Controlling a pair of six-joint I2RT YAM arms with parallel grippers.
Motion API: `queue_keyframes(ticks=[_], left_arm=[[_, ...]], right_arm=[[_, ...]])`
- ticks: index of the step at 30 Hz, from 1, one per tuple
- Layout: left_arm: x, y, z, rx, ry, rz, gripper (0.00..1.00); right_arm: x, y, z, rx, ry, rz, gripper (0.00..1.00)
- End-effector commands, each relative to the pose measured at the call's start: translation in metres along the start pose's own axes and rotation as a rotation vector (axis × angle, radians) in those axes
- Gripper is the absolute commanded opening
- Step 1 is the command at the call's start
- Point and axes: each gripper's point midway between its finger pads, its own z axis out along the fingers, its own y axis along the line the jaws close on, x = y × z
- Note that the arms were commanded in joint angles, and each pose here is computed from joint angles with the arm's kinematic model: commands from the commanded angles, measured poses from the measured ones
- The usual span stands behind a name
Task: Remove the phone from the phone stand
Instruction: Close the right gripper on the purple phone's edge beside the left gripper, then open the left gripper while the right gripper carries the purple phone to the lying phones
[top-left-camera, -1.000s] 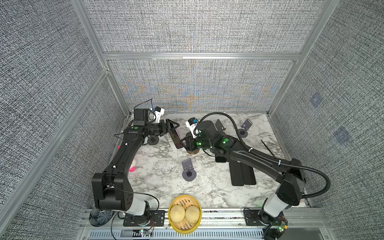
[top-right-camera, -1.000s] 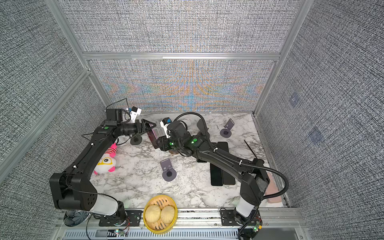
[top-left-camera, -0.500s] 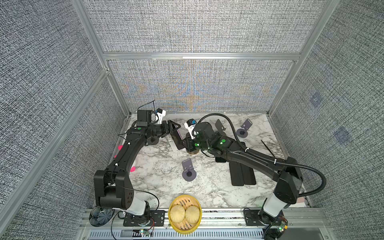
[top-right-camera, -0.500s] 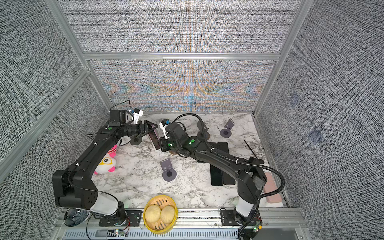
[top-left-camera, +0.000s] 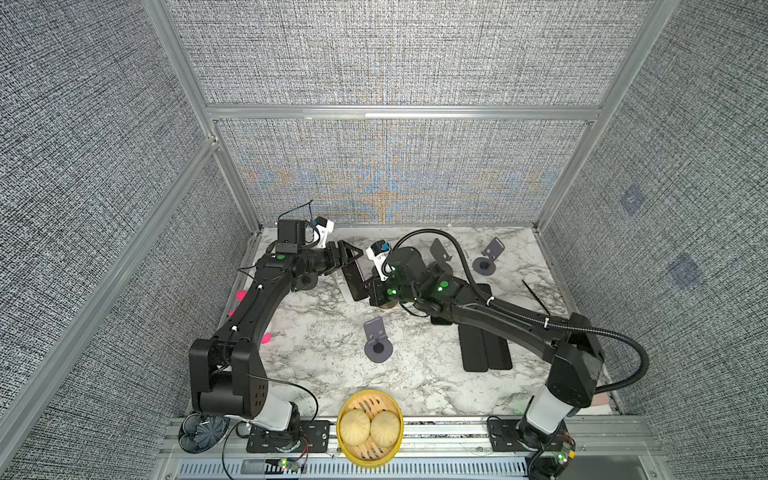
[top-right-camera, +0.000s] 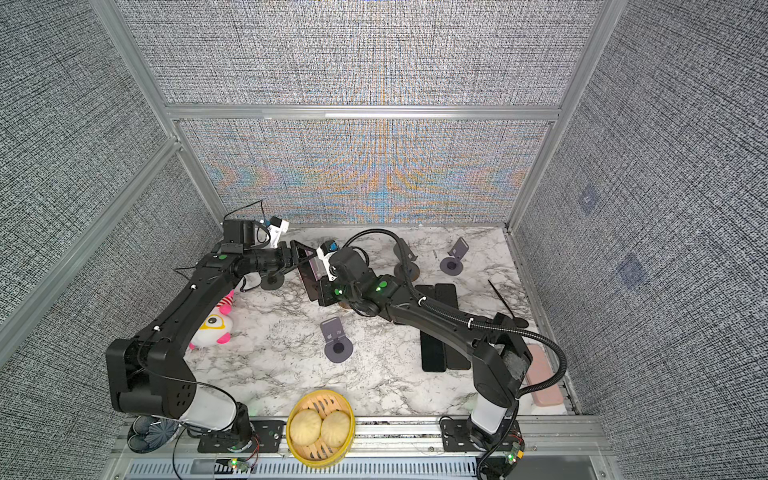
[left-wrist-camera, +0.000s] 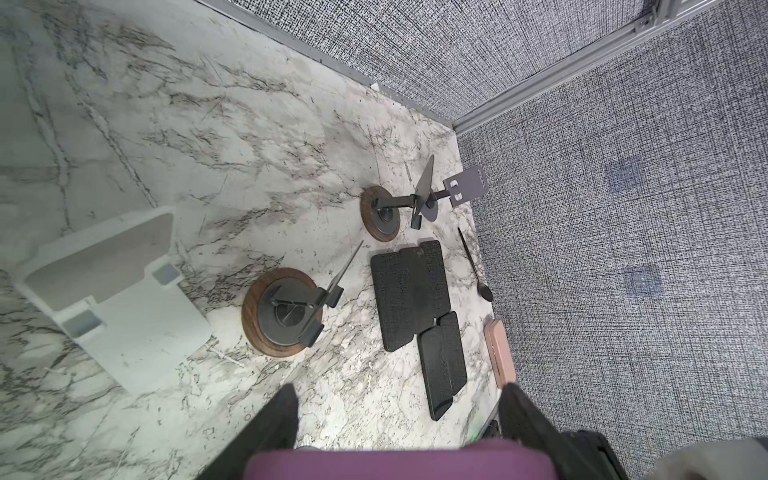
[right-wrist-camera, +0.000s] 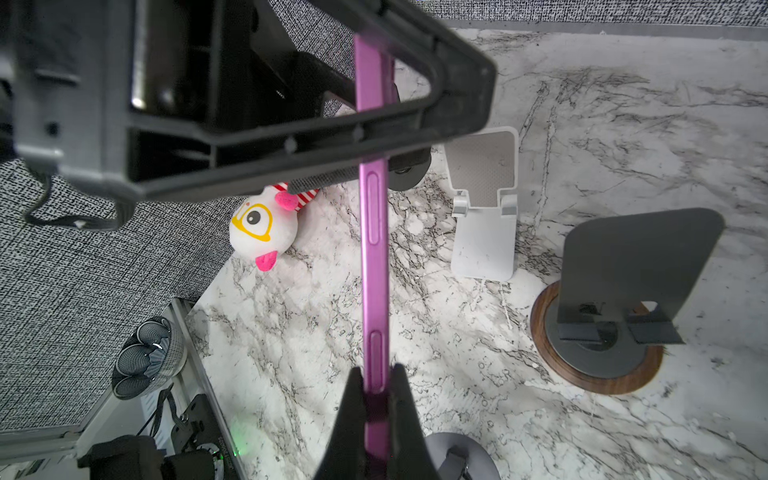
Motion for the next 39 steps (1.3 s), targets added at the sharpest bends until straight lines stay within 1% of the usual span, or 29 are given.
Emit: queue_keyframes(ticks=[1, 4, 6, 7, 9, 10, 27, 30, 33, 39], left_arm=[[-0.004, -0.004, -0.002, 0.007, -0.018, 0.017, 0.08], [-0.005, -0.005, -0.002, 0.015, -0.025, 0.017, 0.24], [-0.005, -0.005, -0.002, 0.017, -0.026, 0.018, 0.42], [-0.005, -0.006, -0.002, 0.019, -0.024, 0.018, 0.55], [-0.005, -0.004, -0.001, 0.02, -0.024, 0.02, 0.85], [-0.005, -0.004, -0.001, 0.015, -0.024, 0.021, 0.98], [-0.005, -0.004, -0.004, -0.001, -0.031, 0.048, 0.98], [-0.011, -0.002, -0.015, -0.02, -0.048, 0.06, 0.98], [-0.022, 0.0, -0.031, -0.029, -0.1, 0.066, 0.98], [-0.031, 0.001, -0.05, -0.041, -0.149, 0.097, 0.98]], right_arm=[[-0.004, -0.002, 0.0, 0.013, -0.022, 0.019, 0.0], [-0.003, -0.003, 0.001, 0.016, -0.019, 0.017, 0.0], [-0.003, -0.003, 0.001, 0.017, -0.019, 0.011, 0.0], [-0.003, -0.004, 0.001, 0.017, -0.019, 0.01, 0.0], [-0.003, -0.003, 0.001, 0.01, -0.019, 0.005, 0.0], [-0.002, -0.002, 0.001, 0.006, -0.02, 0.004, 0.0], [-0.003, -0.002, -0.001, 0.002, -0.029, 0.004, 0.0], [-0.002, -0.002, -0.003, -0.008, -0.019, 0.007, 0.0], [-0.004, 0.001, -0.013, -0.042, 0.006, 0.025, 0.0], [0.001, -0.015, -0.031, -0.046, 0.026, 0.061, 0.0]])
